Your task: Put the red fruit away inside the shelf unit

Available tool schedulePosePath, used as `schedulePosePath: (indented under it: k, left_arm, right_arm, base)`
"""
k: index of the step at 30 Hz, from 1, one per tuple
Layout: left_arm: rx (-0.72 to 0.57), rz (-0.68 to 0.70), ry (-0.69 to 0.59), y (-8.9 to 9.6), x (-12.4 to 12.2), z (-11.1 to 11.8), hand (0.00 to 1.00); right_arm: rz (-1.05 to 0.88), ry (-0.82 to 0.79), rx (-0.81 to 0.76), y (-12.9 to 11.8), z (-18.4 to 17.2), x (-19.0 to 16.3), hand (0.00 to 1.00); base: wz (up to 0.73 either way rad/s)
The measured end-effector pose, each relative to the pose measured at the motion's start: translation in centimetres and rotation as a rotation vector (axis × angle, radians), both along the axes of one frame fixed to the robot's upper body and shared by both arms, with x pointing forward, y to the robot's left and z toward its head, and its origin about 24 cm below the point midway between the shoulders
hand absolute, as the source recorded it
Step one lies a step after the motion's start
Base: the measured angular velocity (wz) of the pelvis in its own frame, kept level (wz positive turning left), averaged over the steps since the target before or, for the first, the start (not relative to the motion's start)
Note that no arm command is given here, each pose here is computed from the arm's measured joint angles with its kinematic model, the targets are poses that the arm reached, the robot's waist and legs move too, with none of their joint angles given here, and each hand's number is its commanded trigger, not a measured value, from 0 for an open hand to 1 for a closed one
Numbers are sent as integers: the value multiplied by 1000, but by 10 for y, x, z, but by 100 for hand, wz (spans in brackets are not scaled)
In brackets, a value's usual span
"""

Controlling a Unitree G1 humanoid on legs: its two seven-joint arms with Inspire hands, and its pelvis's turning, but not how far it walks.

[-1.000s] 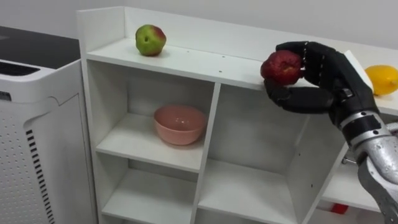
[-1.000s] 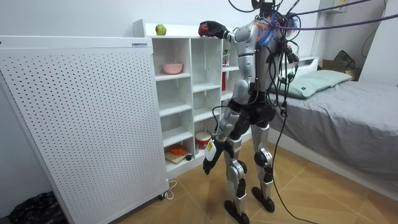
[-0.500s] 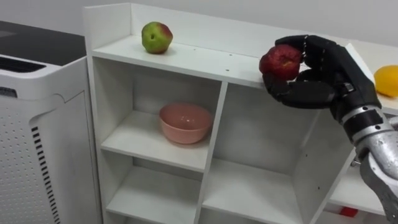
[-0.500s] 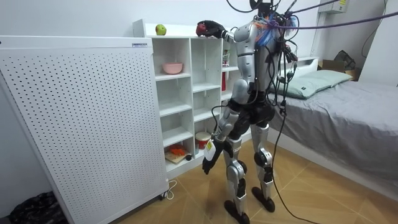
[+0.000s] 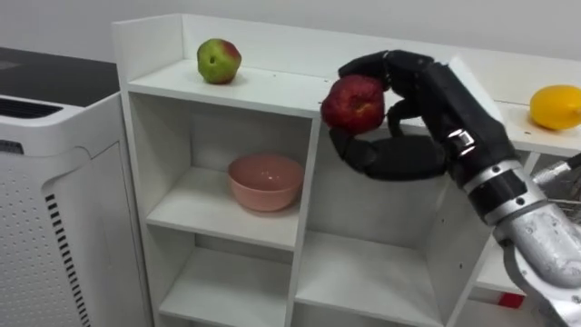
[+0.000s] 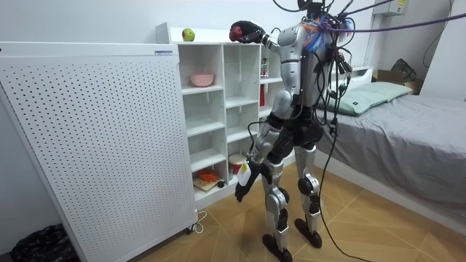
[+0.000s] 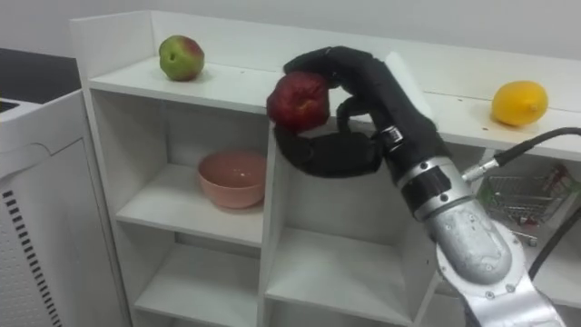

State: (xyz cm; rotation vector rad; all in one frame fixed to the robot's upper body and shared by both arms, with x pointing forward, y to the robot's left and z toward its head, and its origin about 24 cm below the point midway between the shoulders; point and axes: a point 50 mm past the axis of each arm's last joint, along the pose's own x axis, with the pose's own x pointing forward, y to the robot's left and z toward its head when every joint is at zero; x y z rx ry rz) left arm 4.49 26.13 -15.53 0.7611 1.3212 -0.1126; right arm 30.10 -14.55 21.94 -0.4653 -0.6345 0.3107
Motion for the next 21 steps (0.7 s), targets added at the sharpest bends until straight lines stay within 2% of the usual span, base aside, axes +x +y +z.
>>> schedulePosePath:
  k: [10,16,21]
  left_arm:
    - [-16,-48,-2,-4,5,-1,0]
    - [-11,-112,5,-8,6,-2,0]
    - [-28,-96,5,-12,8,-4,0]
  right_arm:
    - [170,-4,-102,35,-10,-20,100]
    - [206,172,-123,50,-58,-27,100]
    - [153,333,-147,42,-96,-18,100]
  base:
    - [-4]
    - [-5]
    - [1]
